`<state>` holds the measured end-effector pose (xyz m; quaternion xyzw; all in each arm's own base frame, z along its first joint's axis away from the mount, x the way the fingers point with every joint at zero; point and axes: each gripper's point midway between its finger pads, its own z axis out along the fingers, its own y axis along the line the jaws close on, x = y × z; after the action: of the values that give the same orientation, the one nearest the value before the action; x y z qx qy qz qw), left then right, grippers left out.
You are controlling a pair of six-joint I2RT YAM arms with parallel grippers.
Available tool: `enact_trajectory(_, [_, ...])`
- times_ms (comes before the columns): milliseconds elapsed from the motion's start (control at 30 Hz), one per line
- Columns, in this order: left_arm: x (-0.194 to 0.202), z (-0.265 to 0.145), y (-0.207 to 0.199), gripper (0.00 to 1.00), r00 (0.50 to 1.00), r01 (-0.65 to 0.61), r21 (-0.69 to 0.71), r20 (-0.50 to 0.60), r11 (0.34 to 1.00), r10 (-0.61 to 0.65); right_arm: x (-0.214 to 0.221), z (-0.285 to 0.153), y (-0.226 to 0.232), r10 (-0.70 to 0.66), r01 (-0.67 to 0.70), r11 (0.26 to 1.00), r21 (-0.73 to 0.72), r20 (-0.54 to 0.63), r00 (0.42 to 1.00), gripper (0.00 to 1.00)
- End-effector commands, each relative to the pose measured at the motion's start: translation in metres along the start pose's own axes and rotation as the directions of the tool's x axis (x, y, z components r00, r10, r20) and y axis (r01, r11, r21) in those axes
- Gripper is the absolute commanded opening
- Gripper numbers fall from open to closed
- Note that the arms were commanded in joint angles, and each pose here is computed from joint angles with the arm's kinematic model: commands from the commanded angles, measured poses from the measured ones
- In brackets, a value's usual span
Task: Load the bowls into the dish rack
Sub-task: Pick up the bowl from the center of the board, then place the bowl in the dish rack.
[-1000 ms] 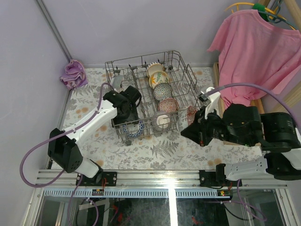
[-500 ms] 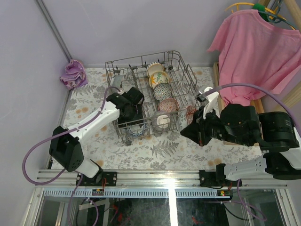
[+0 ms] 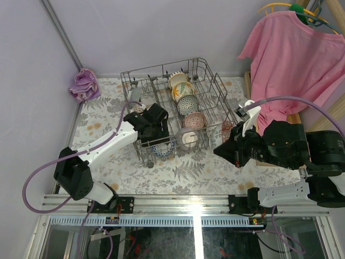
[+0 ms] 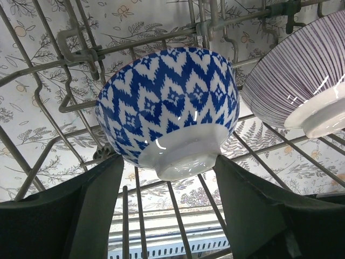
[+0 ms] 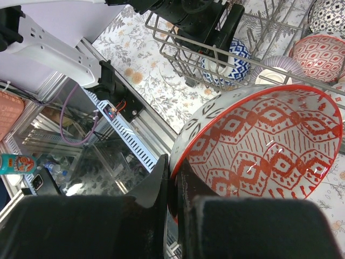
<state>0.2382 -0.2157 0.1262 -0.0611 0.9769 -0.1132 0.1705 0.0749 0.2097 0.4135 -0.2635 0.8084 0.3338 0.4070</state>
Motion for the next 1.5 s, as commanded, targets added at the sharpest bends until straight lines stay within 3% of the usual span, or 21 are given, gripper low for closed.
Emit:
enact_trajectory(0, [-0.001, -0.03, -0.021, 0.69, 0.999, 0.016, 0.108, 0.045, 0.994, -0.021, -0.023, 0.006, 0.013, -0.004, 0.006, 1.0, -0.028, 0.081, 0.997, 0.0])
enact_trajectory(533, [-0.027, -0.083, -0.053, 0.83, 0.996, 0.022, 0.196, 0.076, 0.98, -0.038, -0.041, 0.052, 0.041, -0.198, 0.209, 0.976, -0.059, 0.155, 0.968, 0.0])
enact_trajectory(833, [-0.007, -0.069, -0.026, 0.87, 0.996, 0.092, 0.072, 0.008, 0.993, -0.093, -0.028, 0.044, 0.047, -0.162, 0.191, 0.969, -0.159, 0.179, 0.97, 0.0])
enact_trajectory(1067, [-0.014, -0.076, -0.03, 1.0, 0.989, 0.129, 0.116, 0.056, 0.985, -0.136, -0.023, 0.04, 0.049, -0.17, 0.201, 0.961, -0.19, 0.165, 0.971, 0.0])
enact_trajectory(1267, [-0.029, -0.087, -0.028, 1.0, 0.985, 0.119, 0.084, 0.111, 0.989, -0.128, -0.017, 0.055, 0.064, -0.187, 0.211, 0.952, -0.223, 0.123, 0.975, 0.0])
enact_trajectory(1467, [-0.039, -0.108, -0.015, 1.0, 0.96, 0.185, 0.068, 0.199, 0.98, -0.195, -0.02, 0.07, 0.07, -0.168, 0.188, 0.957, -0.221, 0.103, 0.98, 0.0])
